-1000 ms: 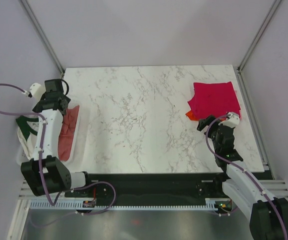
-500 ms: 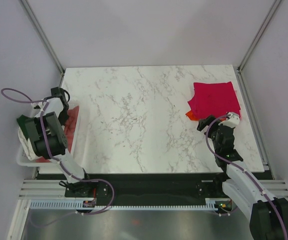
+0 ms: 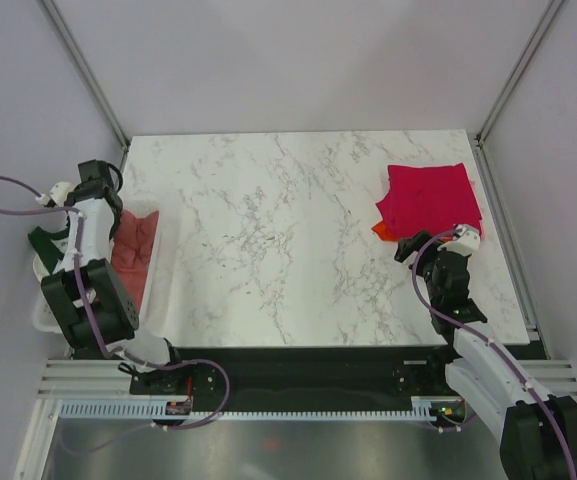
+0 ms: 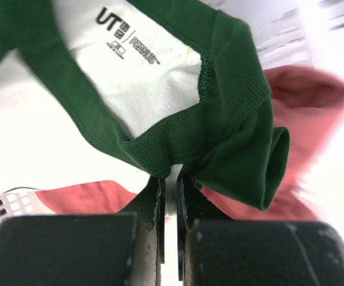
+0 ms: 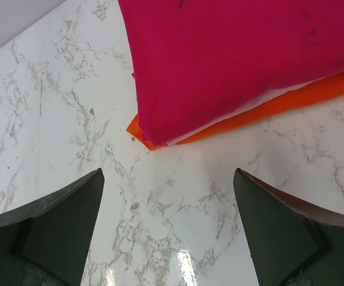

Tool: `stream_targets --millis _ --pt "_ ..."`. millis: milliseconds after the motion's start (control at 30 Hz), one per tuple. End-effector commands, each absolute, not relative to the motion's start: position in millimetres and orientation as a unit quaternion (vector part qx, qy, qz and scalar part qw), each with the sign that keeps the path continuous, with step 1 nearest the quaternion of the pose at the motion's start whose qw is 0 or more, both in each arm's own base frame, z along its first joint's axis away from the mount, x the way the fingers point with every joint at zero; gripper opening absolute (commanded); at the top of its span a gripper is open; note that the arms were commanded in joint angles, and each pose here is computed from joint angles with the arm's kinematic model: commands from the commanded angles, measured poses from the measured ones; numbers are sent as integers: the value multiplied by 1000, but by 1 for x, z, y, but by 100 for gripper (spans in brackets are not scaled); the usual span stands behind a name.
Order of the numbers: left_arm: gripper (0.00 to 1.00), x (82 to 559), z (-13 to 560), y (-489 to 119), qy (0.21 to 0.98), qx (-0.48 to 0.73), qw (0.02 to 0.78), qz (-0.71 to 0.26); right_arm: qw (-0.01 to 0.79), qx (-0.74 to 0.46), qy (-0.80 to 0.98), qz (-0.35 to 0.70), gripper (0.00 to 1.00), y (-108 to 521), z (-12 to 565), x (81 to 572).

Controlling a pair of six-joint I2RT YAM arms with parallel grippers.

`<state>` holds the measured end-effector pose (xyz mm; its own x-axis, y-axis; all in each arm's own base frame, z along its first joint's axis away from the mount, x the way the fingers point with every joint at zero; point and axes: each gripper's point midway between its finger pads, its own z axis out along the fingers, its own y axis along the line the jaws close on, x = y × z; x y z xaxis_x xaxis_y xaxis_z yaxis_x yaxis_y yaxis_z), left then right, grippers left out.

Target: Fold and stack the t-shirts

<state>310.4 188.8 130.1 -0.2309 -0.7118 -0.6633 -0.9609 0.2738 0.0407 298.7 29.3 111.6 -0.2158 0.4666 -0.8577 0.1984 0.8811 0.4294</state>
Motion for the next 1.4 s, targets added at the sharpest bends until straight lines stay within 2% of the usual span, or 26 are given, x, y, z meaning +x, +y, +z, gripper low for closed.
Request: stream_targets --millis 0,167,333,533,733,900,1100,1133,1233,1367 --pt "2 316 204 178 692 -592 383 154 596 215 764 121 98 31 117 300" --pt "2 302 275 150 656 -586 472 61 596 213 764 123 98 32 117 300" --pt "2 274 385 101 611 -524 589 -74 597 212 764 123 98 32 117 300" --pt "2 251 486 33 596 -411 650 -230 596 208 766 125 98 33 117 301" --pt "2 254 545 -15 607 -316 647 -336 596 204 766 128 98 35 117 301" --pt "2 283 549 -57 640 -263 619 -370 595 199 767 130 98 37 117 302" --pt "2 297 536 -179 704 -138 542 -437 596 196 768 128 98 36 117 302" --pt "2 283 538 -207 710 -102 528 -455 596 196 768 129 98 37 117 302" --pt "2 261 558 -242 699 -40 530 -478 596 196 768 128 98 37 117 302" --pt "2 240 590 -258 671 12 533 -516 595 197 769 126 98 36 116 302"
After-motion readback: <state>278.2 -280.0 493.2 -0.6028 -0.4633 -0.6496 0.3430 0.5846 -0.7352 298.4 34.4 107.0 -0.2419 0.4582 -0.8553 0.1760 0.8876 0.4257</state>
